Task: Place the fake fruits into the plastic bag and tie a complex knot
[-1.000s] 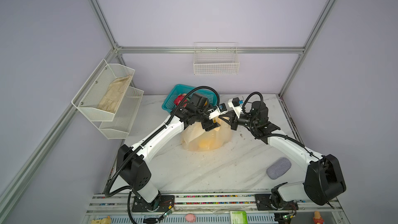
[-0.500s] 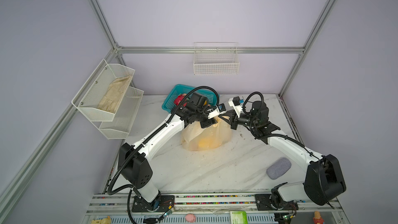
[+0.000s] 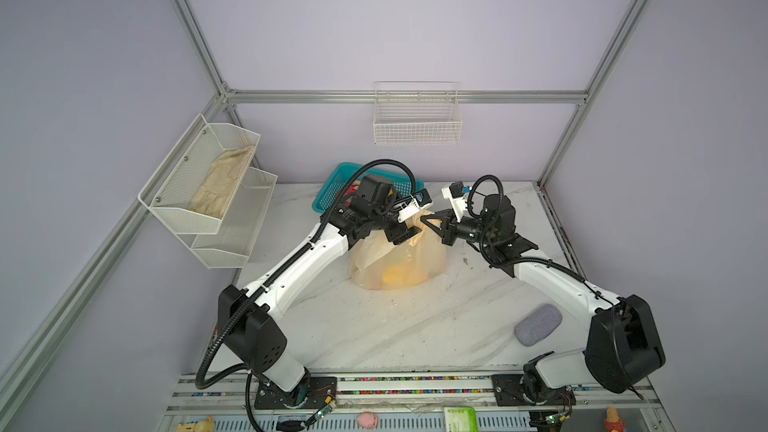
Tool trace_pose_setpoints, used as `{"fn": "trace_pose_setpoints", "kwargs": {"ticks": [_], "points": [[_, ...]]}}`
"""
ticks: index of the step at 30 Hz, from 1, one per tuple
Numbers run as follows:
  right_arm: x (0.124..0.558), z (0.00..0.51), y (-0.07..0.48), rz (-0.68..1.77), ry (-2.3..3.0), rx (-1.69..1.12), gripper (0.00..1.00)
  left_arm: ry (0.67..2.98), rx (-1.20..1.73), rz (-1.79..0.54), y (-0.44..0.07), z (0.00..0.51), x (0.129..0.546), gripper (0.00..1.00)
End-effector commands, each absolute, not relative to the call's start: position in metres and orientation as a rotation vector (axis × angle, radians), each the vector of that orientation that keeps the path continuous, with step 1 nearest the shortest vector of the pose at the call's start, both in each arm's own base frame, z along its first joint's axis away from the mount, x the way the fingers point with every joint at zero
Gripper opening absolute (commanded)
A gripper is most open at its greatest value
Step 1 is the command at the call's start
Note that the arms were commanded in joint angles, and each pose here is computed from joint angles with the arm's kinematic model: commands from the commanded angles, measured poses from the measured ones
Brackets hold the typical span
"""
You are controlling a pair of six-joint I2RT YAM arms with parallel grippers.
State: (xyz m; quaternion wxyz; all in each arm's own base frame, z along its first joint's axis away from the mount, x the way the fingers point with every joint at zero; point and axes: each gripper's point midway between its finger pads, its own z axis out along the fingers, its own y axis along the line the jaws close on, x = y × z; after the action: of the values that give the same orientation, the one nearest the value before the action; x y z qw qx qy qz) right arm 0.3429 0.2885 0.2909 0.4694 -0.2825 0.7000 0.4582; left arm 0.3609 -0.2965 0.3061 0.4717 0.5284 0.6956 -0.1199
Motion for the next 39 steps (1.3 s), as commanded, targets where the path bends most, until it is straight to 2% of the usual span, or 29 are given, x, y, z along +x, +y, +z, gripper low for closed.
{"fn": "trace_pose_setpoints", "kwargs": {"ticks": [1, 14, 25, 28, 31, 35, 39], "points": [[0.346, 0.309, 0.298, 1.159, 1.711, -0.619, 0.00, 1.665, 1.215, -0.313, -0.299, 0.322, 0.366, 0.79], [0.353, 0.319, 0.298, 1.137, 1.731, -0.579, 0.00, 1.742, 1.285, -0.203, -0.287, 0.293, 0.368, 0.79], [0.349, 0.319, 0.302, 1.113, 1.706, -0.672, 0.00, 1.791, 1.315, -0.123, -0.282, 0.278, 0.379, 0.68], [0.357, 0.312, 0.295, 1.013, 1.737, -0.673, 0.00, 1.808, 1.303, -0.094, -0.276, 0.279, 0.381, 0.67], [0.366, 0.304, 0.287, 0.896, 1.769, -0.672, 0.00, 1.823, 1.279, -0.117, -0.271, 0.284, 0.376, 0.70], [0.367, 0.303, 0.287, 0.876, 1.767, -0.690, 0.00, 1.811, 1.254, -0.214, -0.267, 0.294, 0.358, 0.78], [0.364, 0.308, 0.289, 0.886, 1.752, -0.711, 0.00, 1.830, 1.212, -0.146, -0.249, 0.285, 0.357, 0.78]]}}
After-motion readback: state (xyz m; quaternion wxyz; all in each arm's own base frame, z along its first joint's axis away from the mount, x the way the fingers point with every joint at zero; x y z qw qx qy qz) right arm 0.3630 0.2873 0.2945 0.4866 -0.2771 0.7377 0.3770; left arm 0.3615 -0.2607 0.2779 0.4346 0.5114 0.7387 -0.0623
